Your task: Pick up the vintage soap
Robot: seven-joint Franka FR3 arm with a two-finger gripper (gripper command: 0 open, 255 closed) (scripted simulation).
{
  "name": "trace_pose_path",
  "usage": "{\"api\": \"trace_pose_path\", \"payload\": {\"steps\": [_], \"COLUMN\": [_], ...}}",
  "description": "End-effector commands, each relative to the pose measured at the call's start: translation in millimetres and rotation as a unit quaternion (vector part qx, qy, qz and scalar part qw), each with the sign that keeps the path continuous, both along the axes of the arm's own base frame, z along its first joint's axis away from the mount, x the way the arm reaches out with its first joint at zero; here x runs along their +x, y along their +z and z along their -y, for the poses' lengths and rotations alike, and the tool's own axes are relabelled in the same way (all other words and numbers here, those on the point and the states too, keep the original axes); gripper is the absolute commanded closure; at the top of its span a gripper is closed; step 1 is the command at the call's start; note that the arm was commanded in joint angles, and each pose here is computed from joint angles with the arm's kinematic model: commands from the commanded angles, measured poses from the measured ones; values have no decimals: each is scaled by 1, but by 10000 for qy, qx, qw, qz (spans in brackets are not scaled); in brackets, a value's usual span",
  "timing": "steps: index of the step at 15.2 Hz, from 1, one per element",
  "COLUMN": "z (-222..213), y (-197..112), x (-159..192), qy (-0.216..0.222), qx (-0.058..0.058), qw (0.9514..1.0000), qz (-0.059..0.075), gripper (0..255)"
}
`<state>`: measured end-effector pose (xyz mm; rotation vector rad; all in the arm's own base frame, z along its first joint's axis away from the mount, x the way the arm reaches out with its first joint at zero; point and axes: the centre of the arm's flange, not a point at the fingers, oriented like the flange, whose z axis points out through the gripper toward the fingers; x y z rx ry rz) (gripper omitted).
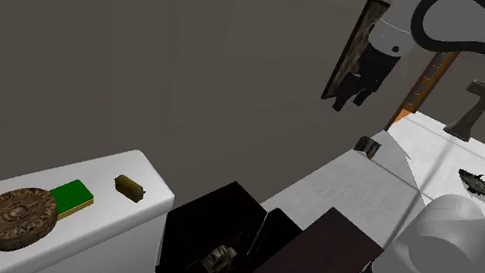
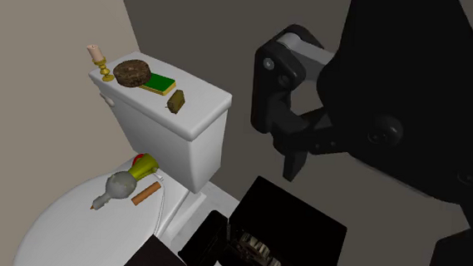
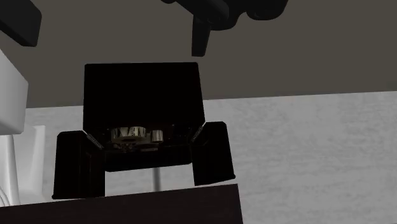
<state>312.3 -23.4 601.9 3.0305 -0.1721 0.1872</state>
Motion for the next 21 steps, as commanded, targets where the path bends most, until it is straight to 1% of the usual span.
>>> {"api": "trace_pose_path", "payload": {"steps": [1,11,21], "z": [0,-95,-198], "y": [0,-54,-111], "x": [0,75,137], "qy": [0,548,1094], "qx": [0,9,18], "qw": [10000,9983,9932], "qz": [0,-195,-390], "gripper": [0,0,0]}}
